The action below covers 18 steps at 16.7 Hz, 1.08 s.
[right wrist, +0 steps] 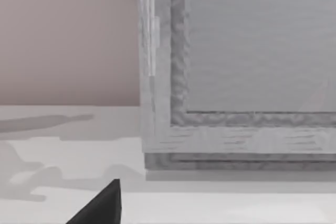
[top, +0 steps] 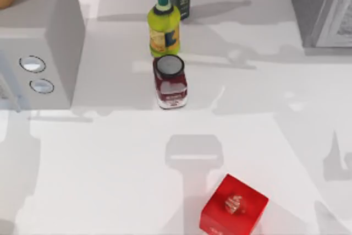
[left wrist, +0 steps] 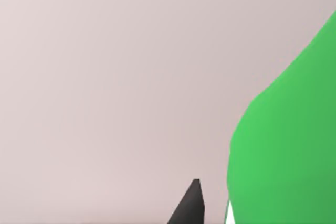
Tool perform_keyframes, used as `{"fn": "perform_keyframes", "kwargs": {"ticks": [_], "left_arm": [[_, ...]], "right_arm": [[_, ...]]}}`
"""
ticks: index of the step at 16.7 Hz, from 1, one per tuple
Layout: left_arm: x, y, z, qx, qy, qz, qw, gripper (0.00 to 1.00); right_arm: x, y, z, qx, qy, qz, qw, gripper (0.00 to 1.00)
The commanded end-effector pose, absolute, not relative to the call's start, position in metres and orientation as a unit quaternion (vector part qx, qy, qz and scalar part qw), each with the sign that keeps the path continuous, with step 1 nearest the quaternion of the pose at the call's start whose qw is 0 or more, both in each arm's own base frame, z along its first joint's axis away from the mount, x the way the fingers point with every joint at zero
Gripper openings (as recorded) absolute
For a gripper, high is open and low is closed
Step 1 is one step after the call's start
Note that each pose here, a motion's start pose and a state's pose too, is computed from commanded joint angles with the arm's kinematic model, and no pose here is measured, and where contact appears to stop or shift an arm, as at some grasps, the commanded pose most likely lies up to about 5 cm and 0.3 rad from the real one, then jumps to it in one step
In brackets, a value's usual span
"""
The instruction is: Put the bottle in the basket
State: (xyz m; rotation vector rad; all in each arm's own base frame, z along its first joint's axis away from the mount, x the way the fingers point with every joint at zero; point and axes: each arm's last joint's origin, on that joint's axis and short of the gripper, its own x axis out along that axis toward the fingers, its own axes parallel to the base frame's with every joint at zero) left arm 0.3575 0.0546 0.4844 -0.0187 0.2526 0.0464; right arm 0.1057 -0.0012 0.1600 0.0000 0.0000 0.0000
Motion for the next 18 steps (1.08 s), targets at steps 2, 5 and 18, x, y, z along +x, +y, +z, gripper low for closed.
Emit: {"fn": "perform_keyframes", "kwargs": {"ticks": [2,5,18], "left_arm": [[0.359,0.054,0.482,-0.009,0.131,0.023,0.991,0.0],[0.364,0.054,0.478,-0.009,0.13,0.022,0.991,0.0],[0.4,0.057,0.444,-0.009,0.125,0.023,0.992,0.0]], "right_arm": [[0.106,-0.001,0.16,0.0,0.0,0.0,1.0,1.0],[0.106,-0.001,0.16,0.0,0.0,0.0,1.0,1.0],[0.106,-0.001,0.16,0.0,0.0,0.0,1.0,1.0]]}}
